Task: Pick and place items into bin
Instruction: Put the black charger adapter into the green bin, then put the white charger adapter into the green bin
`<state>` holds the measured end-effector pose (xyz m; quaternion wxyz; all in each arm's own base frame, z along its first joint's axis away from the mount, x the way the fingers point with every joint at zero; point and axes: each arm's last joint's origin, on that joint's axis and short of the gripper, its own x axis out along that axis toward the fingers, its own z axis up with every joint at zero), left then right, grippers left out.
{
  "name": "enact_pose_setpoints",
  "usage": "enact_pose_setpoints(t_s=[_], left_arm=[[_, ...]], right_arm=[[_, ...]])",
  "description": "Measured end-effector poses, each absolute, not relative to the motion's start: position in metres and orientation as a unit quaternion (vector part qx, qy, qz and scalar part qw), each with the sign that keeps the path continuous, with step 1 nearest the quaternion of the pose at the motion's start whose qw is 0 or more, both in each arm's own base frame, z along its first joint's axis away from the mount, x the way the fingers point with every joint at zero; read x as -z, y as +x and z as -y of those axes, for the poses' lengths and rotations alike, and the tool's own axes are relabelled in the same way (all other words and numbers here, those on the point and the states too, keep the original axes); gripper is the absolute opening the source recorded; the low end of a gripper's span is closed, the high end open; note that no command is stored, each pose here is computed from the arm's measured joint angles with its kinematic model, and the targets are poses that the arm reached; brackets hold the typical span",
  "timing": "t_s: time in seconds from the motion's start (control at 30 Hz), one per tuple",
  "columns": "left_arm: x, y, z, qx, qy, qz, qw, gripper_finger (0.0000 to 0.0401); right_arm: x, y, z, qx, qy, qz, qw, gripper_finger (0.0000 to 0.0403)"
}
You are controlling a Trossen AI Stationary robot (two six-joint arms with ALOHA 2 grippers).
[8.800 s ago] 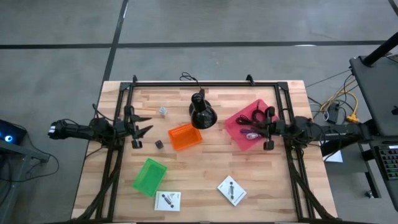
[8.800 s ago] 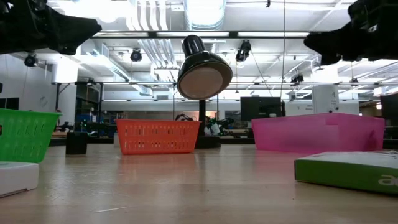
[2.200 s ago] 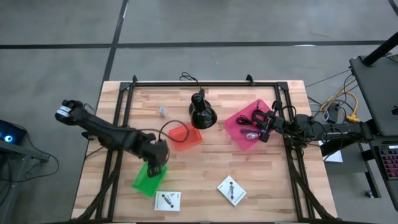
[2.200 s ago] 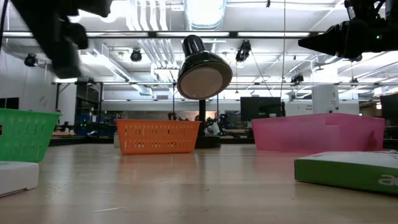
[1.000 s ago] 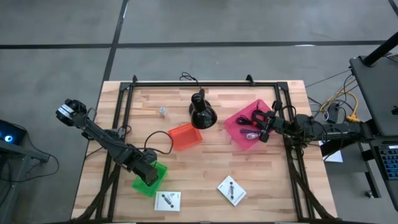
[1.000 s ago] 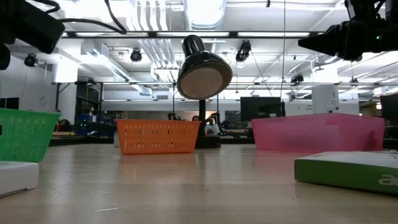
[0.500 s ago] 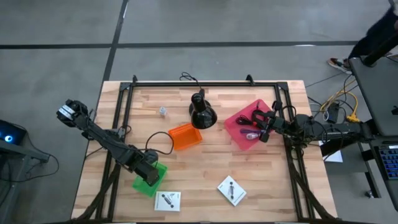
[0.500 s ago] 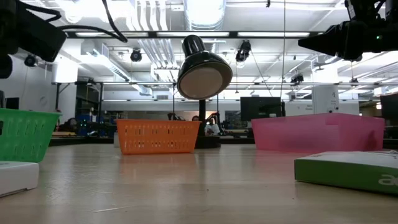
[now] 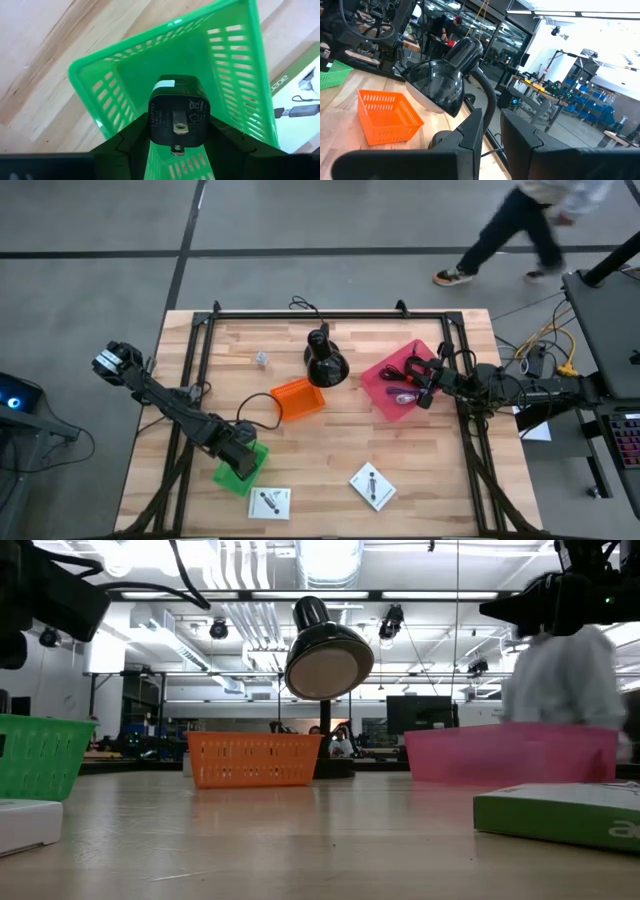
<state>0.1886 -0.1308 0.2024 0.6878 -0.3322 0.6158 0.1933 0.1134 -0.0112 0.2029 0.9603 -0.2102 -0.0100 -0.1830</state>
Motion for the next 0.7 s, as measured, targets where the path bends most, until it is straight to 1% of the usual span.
enact_pose_setpoints(t_s=[0.2,0.37,0.53,0.7], left_arm=[[-0.207,0.192,0.127,-0.165,-0.314,-0.613,0.706,0.0187],[-0.21,0.195,0.123,-0.168,-0.32,-0.608,0.707,0.0209],[-0.219,0.198,0.122,-0.146,-0.326,-0.608,0.709,0.0212],[-0.241,0.204,0.117,-0.098,-0.311,-0.584,0.743,0.0212]], right_arm=[[-0.203,0.113,0.011,0.183,-0.21,0.01,0.96,0.0057],[-0.203,0.113,0.011,0.183,-0.21,0.01,0.96,0.0057],[-0.203,0.113,0.011,0.183,-0.21,0.01,0.96,0.0057],[-0.203,0.113,0.011,0.183,-0.21,0.01,0.96,0.0057]])
